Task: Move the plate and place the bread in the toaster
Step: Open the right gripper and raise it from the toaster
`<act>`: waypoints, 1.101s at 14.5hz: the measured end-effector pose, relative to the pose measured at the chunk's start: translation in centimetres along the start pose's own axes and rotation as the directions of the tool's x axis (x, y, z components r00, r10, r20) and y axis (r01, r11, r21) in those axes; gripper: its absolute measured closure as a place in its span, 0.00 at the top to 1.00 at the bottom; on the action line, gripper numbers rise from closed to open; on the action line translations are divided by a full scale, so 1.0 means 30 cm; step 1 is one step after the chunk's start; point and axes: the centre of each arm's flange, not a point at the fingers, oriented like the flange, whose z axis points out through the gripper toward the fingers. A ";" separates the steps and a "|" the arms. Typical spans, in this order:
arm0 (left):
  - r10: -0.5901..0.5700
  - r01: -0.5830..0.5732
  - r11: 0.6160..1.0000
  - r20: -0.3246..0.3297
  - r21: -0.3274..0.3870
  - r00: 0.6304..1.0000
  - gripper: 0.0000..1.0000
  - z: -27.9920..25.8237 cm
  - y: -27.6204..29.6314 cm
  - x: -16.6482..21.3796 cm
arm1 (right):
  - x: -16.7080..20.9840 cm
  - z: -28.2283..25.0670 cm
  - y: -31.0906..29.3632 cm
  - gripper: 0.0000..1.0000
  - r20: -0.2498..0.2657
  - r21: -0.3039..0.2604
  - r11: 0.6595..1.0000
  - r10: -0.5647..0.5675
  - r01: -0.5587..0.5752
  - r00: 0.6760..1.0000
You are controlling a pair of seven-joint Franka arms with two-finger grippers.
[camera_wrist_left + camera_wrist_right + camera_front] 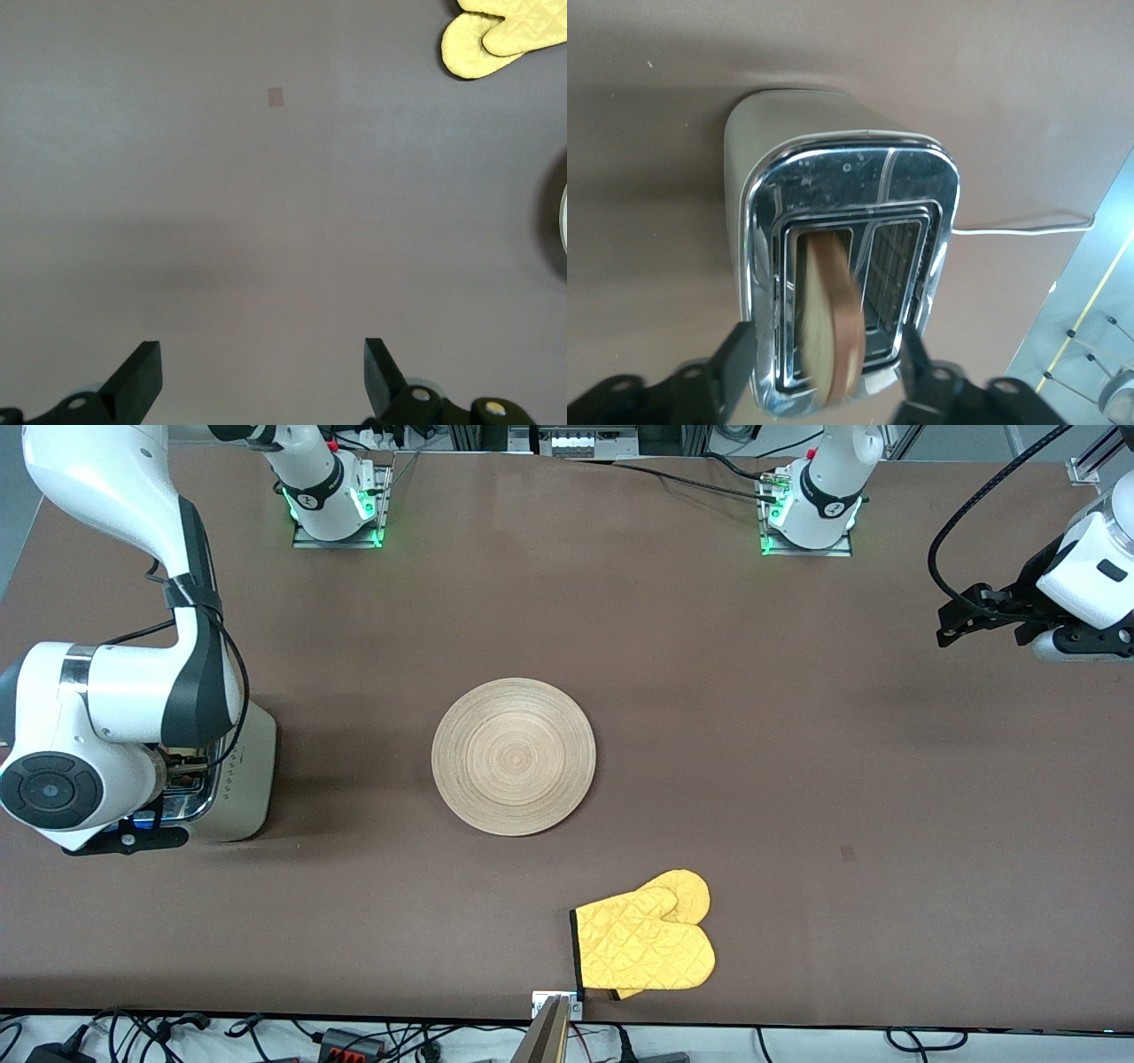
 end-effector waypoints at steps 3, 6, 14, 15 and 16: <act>0.000 0.000 1.000 0.000 0.000 1.000 1.00 0.000 0.000 0.000 | -0.053 -0.071 0.012 1.00 -0.010 0.064 0.998 0.004 -0.003 1.000; 0.000 0.000 1.000 0.000 0.000 1.000 1.00 0.000 0.000 0.000 | -0.120 -0.160 0.077 1.00 -0.055 0.188 0.982 0.030 -0.020 0.998; 0.003 -0.003 1.000 -0.001 0.000 1.000 1.00 -0.001 0.005 0.000 | -0.281 -0.387 0.337 1.00 -0.241 0.412 0.910 0.155 -0.044 0.958; 0.004 -0.004 1.000 -0.001 0.000 1.000 1.00 -0.001 0.005 0.000 | -0.289 -0.377 0.376 1.00 -0.248 0.427 0.904 0.154 -0.035 0.956; 0.004 -0.004 1.000 -0.001 0.000 1.000 1.00 -0.001 0.005 0.000 | -0.293 -0.364 0.408 1.00 -0.255 0.433 0.901 0.144 -0.021 0.956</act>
